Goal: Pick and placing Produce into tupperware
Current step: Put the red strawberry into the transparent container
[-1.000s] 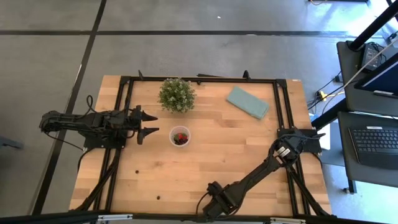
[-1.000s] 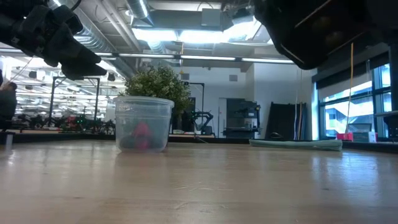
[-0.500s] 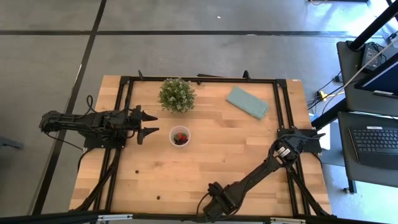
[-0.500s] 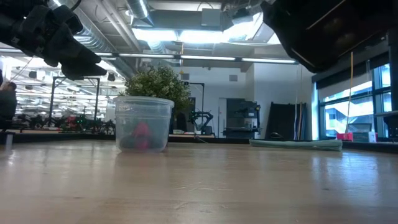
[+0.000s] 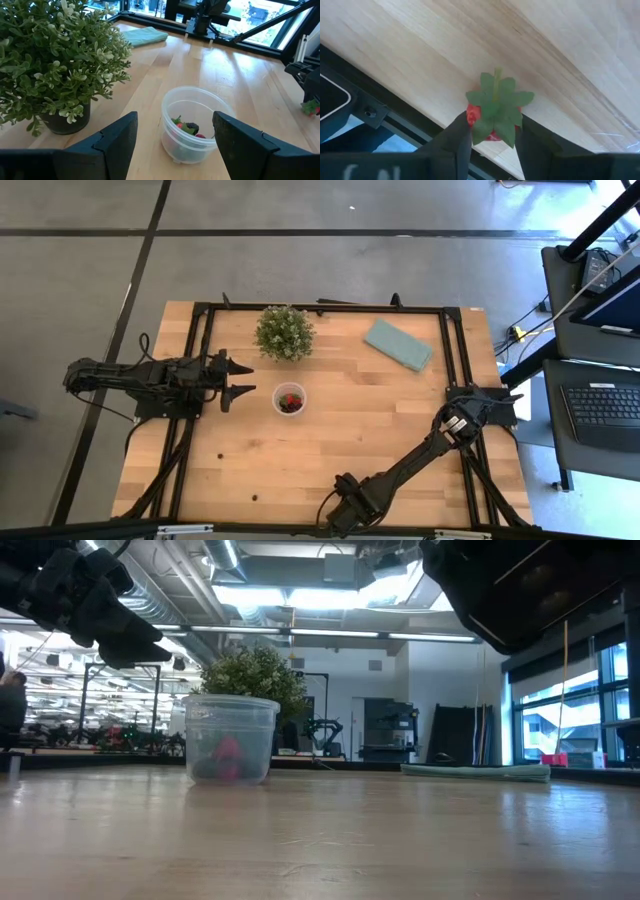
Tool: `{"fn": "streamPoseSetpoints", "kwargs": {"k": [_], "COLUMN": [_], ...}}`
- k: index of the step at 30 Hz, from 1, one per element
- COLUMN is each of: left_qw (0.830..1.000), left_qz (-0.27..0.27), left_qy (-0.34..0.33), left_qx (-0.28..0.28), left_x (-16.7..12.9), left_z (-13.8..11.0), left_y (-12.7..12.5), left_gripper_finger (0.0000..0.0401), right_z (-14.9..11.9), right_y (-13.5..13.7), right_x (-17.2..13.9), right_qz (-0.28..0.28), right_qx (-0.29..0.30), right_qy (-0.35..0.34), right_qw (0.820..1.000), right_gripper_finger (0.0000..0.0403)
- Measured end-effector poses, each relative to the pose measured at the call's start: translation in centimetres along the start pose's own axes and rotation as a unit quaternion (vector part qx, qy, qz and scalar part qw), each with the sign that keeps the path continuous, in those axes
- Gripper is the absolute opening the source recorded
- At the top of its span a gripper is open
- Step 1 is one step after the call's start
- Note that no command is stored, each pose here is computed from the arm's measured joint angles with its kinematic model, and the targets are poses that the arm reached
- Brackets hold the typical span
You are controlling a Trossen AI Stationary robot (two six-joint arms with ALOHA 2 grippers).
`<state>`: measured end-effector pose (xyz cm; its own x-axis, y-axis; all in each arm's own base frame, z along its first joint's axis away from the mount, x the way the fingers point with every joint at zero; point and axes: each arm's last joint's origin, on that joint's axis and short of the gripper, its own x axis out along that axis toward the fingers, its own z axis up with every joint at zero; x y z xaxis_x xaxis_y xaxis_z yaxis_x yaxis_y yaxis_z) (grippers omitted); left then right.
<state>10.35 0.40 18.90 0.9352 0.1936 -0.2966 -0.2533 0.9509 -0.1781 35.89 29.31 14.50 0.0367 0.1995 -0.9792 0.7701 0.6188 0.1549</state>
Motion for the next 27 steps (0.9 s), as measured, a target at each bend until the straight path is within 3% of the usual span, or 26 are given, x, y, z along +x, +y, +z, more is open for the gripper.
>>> {"fn": "streamPoseSetpoints", "kwargs": {"k": [16,27], "left_qw": [1.0,1.0], "left_qz": [0.0,0.0], "left_qy": [0.0,0.0], "left_qx": [0.0,0.0], "left_x": [0.0,0.0], "left_z": [0.0,0.0], "left_y": [0.0,0.0], "left_gripper_finger": [0.025,0.025], "right_z": [0.1,0.8], "right_y": [0.1,1.2], "right_x": [0.0,-2.6], "right_qz": [0.005,0.023], "right_qx": [-0.004,-0.02], "right_qy": [-0.021,-0.114], "right_qw": [1.0,0.993], "right_gripper_finger": [0.0128,0.0127]}}
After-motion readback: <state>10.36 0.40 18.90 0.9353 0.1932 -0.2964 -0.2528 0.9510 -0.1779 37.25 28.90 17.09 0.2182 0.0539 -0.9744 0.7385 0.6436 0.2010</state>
